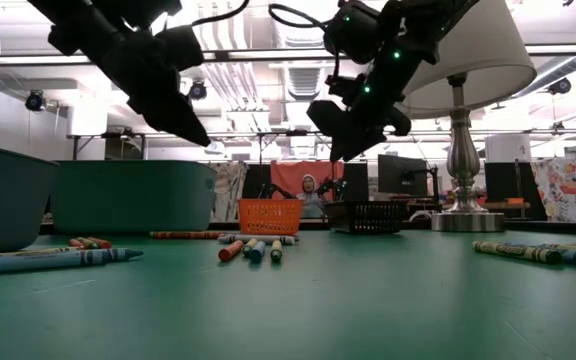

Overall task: Sort crayons
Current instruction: Put the green crayon into the black bin

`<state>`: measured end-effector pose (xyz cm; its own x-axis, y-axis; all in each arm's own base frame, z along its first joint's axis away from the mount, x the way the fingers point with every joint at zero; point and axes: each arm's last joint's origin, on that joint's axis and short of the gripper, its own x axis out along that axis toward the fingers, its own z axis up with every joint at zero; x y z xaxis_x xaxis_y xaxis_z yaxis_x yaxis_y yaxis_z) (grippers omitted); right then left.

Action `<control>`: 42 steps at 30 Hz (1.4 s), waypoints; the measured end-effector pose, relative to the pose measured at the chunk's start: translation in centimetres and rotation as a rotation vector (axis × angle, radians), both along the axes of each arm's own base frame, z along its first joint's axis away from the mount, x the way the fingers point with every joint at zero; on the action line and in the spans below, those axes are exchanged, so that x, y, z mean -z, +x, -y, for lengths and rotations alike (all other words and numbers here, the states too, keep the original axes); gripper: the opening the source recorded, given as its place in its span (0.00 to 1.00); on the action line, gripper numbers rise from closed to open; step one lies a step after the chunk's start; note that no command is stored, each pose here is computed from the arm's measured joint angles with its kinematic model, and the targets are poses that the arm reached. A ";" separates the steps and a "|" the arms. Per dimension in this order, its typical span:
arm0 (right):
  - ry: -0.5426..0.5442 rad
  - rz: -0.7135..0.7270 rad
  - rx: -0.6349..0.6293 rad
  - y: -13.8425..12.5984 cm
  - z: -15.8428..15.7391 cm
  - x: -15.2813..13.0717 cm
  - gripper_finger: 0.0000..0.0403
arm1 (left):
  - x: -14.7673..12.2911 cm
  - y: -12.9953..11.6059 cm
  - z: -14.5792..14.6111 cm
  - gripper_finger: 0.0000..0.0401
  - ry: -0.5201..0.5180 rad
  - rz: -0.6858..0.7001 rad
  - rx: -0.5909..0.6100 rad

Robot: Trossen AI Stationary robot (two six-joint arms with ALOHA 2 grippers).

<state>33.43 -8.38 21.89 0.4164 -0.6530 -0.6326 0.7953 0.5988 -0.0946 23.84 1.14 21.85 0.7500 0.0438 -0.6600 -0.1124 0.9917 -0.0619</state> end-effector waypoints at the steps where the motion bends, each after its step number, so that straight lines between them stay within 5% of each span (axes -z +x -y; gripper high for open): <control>1: -0.001 0.004 -0.004 0.1 0.0 -0.2 0.30 | 0.0 0.0 0.1 0.40 0.005 0.003 0.010; 13: 0.082 -0.008 -0.318 1.8 -3.0 -2.9 0.28 | 0.6 0.2 0.8 0.39 0.048 0.085 0.063; 22: 0.516 -0.081 -0.603 1.3 -8.0 -3.3 0.26 | 1.5 -0.3 0.8 0.39 0.018 0.033 0.041; 25: 0.657 -0.153 -0.585 0.4 -9.7 -2.8 0.25 | 1.2 -0.2 0.8 0.39 0.007 0.044 0.030; 33: 0.820 -0.222 -0.376 -1.2 -13.5 -1.1 0.23 | 1.1 -0.1 0.8 0.39 -0.012 0.048 0.012; 42: 0.905 -0.248 -0.141 -2.1 -14.2 -0.4 0.30 | 1.1 -0.1 0.8 0.39 0.008 0.053 0.028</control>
